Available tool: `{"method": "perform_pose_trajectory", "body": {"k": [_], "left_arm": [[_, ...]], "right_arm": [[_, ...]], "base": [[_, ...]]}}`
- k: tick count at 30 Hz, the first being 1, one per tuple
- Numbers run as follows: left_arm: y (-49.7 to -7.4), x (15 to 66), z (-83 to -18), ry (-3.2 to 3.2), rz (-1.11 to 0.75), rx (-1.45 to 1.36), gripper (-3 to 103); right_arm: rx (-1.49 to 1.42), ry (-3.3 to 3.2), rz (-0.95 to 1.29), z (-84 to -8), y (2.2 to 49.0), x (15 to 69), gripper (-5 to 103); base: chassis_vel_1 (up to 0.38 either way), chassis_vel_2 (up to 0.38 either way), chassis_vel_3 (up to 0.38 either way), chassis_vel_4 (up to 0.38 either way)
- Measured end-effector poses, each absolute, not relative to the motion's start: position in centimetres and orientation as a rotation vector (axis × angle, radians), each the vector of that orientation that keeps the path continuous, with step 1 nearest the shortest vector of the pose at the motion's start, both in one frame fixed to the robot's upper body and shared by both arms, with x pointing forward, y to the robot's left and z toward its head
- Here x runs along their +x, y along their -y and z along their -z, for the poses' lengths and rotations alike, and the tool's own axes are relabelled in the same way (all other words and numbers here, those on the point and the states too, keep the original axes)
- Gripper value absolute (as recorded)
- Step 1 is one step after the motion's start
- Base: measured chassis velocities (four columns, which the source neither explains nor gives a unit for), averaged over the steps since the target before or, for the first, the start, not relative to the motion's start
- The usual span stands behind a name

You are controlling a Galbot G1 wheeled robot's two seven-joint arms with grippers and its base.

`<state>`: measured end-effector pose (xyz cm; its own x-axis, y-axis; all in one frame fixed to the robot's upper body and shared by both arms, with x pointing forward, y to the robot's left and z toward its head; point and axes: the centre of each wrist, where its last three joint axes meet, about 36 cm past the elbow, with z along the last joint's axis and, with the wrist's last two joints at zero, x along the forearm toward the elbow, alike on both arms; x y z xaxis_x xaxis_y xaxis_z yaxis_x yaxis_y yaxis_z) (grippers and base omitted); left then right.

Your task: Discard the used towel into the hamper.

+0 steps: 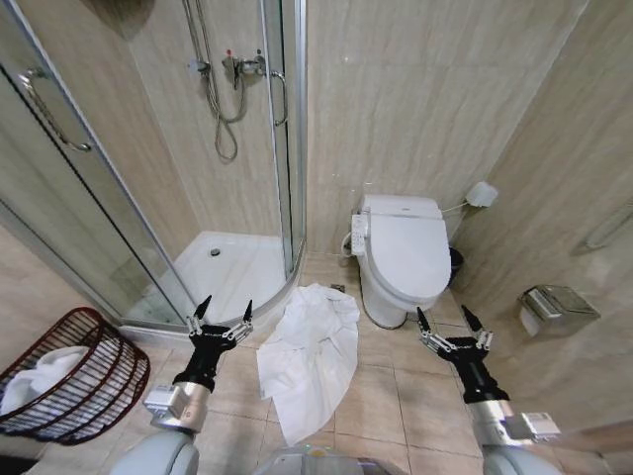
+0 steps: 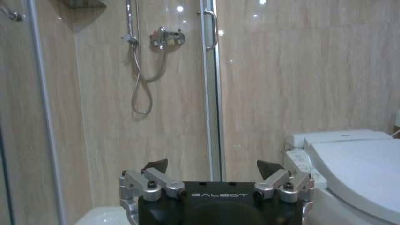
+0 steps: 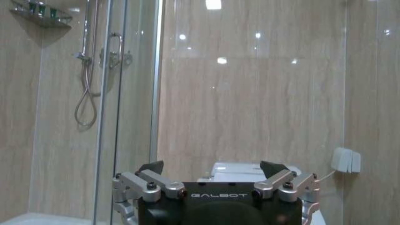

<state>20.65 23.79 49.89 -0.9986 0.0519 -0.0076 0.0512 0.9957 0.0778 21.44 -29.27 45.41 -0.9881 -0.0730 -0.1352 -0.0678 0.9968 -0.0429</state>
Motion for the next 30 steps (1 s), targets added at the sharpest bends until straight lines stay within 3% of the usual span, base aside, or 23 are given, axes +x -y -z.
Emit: {"method": "perform_pose_trajectory", "body": {"k": [9, 16, 30], "left_arm": [[-23.8, 20.7, -49.9, -3.129, -0.122, 0.081, 93], [-23.8, 20.7, -49.9, -3.129, -0.122, 0.081, 93], [-23.8, 20.7, -49.9, -3.129, -0.122, 0.081, 93]], "right_arm": [[-0.107, -3.0, 0.054, -45.6, 29.0, 21.9, 100], [-0.1, -2.922, 0.057, -50.4, 25.6, 27.5, 100], [-0.149, -2.955, 0.059, -51.1, 25.9, 27.6, 100]], "base": [[0.0, 0.0, 0.0, 0.0], [0.0, 0.0, 0.0, 0.0], [0.0, 0.0, 0.0, 0.0]]}}
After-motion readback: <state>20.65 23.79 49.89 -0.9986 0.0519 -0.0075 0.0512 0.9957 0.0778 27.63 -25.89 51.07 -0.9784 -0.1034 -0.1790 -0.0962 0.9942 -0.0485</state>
